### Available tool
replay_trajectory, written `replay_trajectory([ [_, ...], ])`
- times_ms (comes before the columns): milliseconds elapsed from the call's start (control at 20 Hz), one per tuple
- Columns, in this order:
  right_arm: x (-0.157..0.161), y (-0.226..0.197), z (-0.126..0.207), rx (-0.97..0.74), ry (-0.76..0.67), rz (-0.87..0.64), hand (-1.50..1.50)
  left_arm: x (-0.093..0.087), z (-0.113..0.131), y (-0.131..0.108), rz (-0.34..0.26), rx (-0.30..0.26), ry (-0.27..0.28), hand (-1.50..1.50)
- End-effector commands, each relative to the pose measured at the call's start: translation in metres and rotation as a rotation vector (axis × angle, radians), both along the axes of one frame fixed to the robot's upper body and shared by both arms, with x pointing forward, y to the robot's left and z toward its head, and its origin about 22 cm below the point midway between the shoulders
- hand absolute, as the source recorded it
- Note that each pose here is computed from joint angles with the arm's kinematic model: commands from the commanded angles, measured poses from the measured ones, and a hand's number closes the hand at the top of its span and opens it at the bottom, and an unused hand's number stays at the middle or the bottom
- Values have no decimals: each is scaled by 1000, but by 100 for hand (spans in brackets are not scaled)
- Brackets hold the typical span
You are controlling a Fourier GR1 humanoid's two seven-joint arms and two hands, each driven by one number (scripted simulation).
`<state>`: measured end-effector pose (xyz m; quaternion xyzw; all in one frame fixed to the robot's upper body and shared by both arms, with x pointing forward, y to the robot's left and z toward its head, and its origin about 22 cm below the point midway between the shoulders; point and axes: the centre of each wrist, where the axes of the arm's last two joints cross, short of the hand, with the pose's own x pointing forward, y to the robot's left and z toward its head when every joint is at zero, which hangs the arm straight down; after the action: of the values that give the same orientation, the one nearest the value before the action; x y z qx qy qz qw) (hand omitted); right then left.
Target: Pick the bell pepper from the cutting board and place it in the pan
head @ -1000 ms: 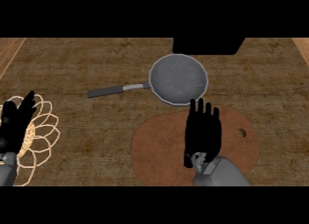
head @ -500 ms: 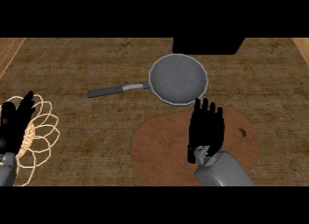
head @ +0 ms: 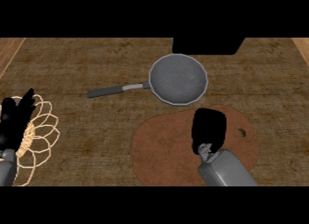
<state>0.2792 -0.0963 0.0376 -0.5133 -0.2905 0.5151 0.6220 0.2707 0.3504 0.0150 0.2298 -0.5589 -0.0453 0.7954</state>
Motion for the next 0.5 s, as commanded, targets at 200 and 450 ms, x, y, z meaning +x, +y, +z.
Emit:
replay_trajectory([
  [200,2,8,15,-60,-37,-41,150,-1,7,-3,8,6,-11,0],
  [450,-48,-15,-7,145,-67,-387,150,-11,4,19,24,-4,-11,0],
])
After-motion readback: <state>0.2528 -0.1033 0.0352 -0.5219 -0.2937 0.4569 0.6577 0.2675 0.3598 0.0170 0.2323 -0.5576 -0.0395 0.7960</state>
